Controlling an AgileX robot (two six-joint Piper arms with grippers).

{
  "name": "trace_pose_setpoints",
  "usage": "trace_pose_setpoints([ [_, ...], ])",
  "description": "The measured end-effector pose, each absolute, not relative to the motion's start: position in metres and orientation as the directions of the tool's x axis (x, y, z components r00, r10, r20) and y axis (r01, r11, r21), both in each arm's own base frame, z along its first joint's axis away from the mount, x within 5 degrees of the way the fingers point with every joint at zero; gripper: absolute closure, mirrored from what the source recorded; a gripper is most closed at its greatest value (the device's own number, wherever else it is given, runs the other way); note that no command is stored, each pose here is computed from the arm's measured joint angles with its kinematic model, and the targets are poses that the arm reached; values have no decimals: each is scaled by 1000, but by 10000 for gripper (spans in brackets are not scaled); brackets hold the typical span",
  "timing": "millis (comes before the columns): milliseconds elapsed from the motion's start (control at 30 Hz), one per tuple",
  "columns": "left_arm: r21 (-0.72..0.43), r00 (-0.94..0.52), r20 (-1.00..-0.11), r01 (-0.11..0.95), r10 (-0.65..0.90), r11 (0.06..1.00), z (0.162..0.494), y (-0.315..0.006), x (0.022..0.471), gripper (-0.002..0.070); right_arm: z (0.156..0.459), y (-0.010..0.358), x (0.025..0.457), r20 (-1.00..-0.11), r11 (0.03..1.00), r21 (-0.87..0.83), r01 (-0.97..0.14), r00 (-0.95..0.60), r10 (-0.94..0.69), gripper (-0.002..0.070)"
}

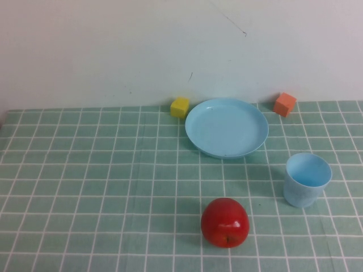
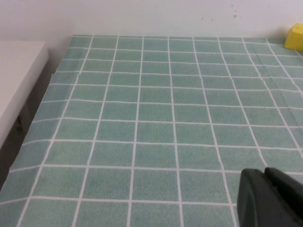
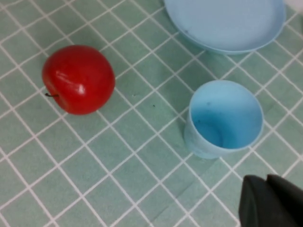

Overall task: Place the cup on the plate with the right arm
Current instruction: Pick up the cup from the table

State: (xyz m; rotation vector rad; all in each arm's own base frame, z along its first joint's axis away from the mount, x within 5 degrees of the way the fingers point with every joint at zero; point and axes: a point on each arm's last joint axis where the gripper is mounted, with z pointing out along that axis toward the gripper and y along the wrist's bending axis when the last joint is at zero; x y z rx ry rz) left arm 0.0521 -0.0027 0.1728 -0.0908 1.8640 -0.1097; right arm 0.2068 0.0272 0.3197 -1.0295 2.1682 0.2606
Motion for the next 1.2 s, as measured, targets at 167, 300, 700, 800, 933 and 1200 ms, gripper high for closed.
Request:
trace_pose_setpoints([
  [167,-122,-291,-949,-6,-119,992,173,-3,52,678,310,46,246,-622,577,-86,-812,-409,-668,472],
  [300,-122,-291,-949,-7,-119,992,173,-3,52,678,302,58,280,-573,590,-44,-806,-464,-676,254],
  [700,-122,-291,-949,-6,-119,992,173,-3,52,678,247,59,363,-382,654,70,-753,-626,-680,179],
  [800,-122,-291,-949,-7,-119,992,173,-3,52,678,227,59,372,-346,655,102,-749,-644,-682,179],
  [933,-122,-291,-949,-6,-119,992,173,-3,52,678,198,60,379,-296,658,149,-738,-668,-683,180],
  [1200,-122,-291,-949,-6,-119,992,173,-3,52,678,178,61,392,-274,644,166,-747,-662,-698,565],
])
